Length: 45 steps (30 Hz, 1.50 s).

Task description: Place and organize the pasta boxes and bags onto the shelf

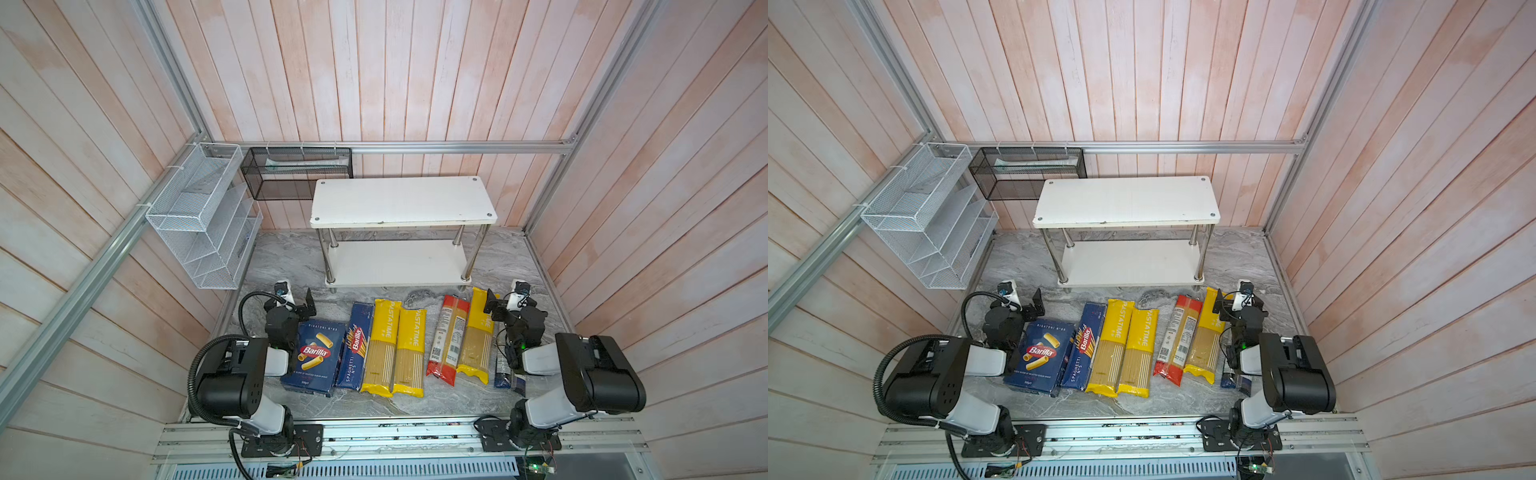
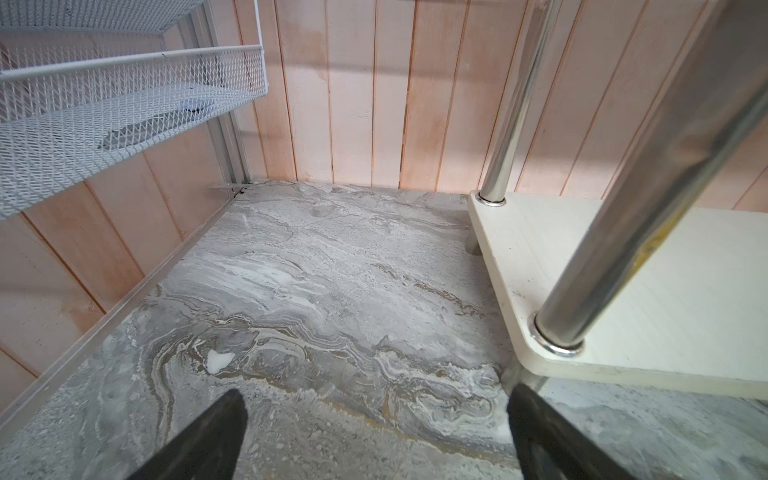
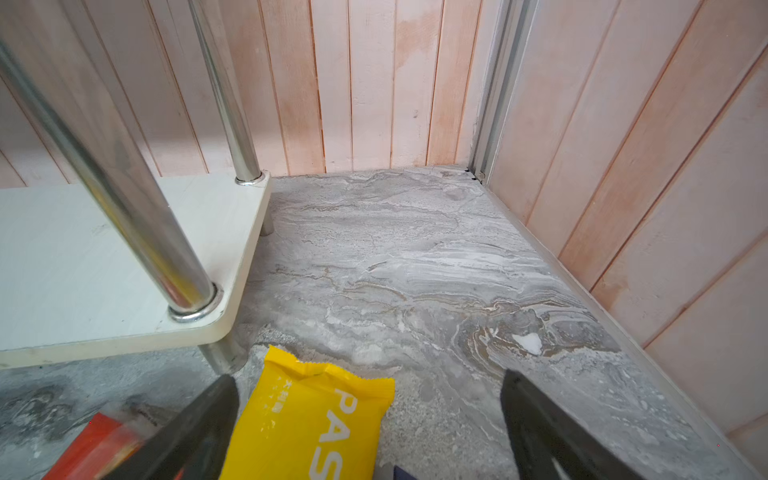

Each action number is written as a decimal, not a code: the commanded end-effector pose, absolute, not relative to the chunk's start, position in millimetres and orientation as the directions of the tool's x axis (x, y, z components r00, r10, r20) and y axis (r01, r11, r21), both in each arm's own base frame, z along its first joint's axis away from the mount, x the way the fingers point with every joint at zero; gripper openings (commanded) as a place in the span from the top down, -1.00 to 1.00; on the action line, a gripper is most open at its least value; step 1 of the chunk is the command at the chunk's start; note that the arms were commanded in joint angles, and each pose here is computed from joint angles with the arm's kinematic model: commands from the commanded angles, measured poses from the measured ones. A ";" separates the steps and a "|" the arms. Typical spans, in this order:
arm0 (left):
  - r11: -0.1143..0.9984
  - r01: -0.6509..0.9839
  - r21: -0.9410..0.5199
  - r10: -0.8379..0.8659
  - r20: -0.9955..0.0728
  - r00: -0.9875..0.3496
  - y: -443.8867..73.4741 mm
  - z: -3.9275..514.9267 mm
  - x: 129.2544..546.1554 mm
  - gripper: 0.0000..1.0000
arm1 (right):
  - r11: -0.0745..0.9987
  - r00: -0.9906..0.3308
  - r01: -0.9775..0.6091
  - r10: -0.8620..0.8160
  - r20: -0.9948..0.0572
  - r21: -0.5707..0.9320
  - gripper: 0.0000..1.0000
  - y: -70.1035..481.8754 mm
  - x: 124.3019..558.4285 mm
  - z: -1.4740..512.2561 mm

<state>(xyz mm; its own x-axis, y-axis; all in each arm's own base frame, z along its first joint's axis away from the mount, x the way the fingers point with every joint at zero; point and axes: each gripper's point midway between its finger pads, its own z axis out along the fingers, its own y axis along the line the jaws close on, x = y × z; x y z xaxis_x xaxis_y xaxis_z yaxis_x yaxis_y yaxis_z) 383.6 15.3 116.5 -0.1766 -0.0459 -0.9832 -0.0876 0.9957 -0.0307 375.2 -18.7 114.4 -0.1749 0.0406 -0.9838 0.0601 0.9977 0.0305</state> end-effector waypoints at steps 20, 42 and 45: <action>0.997 -0.078 -0.023 -0.034 -0.989 -0.143 15.3 127.4 388.3 -0.99 | 0.998 -0.152 0.053 0.040 -0.988 0.032 -0.96 -18.2 379.2 123.9; 0.992 -0.116 -0.056 -0.071 -0.989 -0.129 21.2 188.6 390.5 -1.00 | 0.981 -0.319 0.104 0.188 -0.929 0.163 -0.91 -8.4 403.0 170.1; 0.989 -0.002 -0.148 -0.148 -0.983 -0.110 -0.2 232.9 381.5 -1.00 | 0.987 -0.450 0.075 0.163 -0.878 0.144 -0.89 24.7 394.3 171.8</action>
